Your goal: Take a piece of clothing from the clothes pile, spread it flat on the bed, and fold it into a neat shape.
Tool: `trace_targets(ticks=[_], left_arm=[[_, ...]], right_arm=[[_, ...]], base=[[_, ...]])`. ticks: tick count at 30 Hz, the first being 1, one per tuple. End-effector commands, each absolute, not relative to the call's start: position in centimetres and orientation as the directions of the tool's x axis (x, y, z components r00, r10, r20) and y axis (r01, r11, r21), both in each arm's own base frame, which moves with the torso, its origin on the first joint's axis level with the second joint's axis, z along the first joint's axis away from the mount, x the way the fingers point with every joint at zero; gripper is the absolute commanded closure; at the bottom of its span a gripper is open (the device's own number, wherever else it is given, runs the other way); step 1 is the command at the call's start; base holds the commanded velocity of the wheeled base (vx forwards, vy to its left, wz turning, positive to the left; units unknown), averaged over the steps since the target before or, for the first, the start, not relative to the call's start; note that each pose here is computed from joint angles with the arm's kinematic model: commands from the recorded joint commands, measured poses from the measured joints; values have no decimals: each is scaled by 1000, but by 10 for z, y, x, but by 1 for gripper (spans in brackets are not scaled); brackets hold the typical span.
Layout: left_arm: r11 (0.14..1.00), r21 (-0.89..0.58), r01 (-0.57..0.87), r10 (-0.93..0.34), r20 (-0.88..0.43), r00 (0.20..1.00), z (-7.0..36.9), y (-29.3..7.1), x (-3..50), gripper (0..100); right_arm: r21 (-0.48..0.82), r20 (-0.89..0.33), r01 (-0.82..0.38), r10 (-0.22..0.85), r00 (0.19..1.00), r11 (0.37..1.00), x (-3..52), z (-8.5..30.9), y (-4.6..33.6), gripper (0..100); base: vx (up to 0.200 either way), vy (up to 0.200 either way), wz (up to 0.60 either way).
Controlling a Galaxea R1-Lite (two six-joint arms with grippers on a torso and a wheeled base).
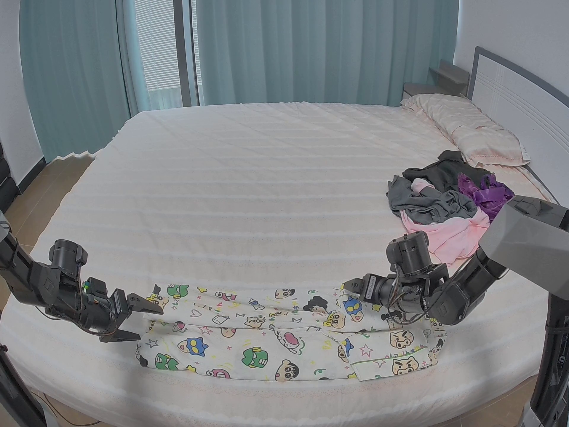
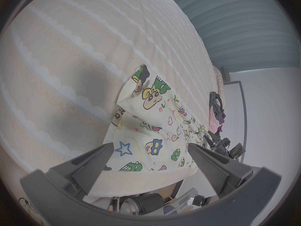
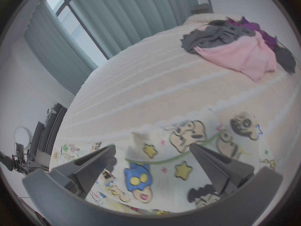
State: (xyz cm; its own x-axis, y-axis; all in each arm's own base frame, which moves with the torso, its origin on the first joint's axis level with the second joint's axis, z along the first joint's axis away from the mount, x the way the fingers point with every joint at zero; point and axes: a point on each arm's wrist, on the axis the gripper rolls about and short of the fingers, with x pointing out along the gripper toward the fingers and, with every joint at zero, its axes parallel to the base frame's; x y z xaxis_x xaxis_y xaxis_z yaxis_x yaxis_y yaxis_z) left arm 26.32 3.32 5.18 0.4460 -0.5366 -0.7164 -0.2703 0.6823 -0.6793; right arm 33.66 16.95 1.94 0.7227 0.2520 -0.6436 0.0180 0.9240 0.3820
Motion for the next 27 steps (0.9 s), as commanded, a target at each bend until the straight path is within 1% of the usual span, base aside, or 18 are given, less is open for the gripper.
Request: trace_targets(ticks=[1, 2, 3, 4, 5, 6, 7, 9, 11, 15, 19, 23, 27], left_arm=[[686, -680, -259, -531, -711, 461, 56, 33, 263, 0], [686, -680, -259, -531, -711, 461, 56, 33, 263, 0], [692, -679, -246, -521, -705, 482, 62, 34, 263, 0], [692, -679, -246, -521, -705, 482, 62, 34, 263, 0], [700, -678, -224, -509, -694, 509, 66, 35, 266, 0], [700, -678, -224, -509, -694, 509, 66, 35, 266, 0], [718, -664, -209, -479, -689, 544, 70, 36, 272, 0], [753, -625, -205, -413, -692, 592, 77, 39, 284, 0], [780, -585, -220, -357, -706, 612, 78, 40, 296, 0], [813, -538, -222, -311, -725, 615, 73, 33, 320, 0], [816, -539, -209, -327, -727, 604, 70, 28, 333, 0], [822, -534, -198, -344, -743, 574, 63, 19, 336, 0], [823, -535, -191, -353, -745, 566, 61, 14, 337, 0]], right_arm=[[376, -680, 80, 216, 701, 923, 328, 13, 153, 0], [376, -680, 80, 216, 701, 923, 328, 13, 153, 0], [376, -690, 103, 204, 694, 921, 325, 12, 147, 0], [376, -690, 103, 204, 694, 921, 325, 12, 147, 0], [391, -686, 114, 206, 698, 913, 322, 15, 146, 0], [391, -686, 114, 206, 698, 913, 322, 15, 146, 0], [421, -668, 124, 214, 713, 899, 321, 24, 146, 0], [440, -657, 129, 221, 721, 888, 318, 31, 145, 0], [443, -653, 124, 224, 723, 888, 317, 33, 146, 0], [442, -654, 124, 225, 722, 888, 316, 32, 146, 0], [436, -660, 122, 225, 717, 892, 315, 30, 147, 0], [435, -662, 122, 225, 715, 892, 314, 30, 147, 0], [435, -662, 120, 226, 714, 892, 314, 30, 148, 0]], base=[[0, 0, 0], [0, 0, 0], [0, 0, 0], [0, 0, 0], [0, 0, 0], [0, 0, 0], [0, 0, 0], [0, 0, 0], [0, 0, 0], [0, 0, 0], [0, 0, 0], [0, 0, 0], [0, 0, 0]])
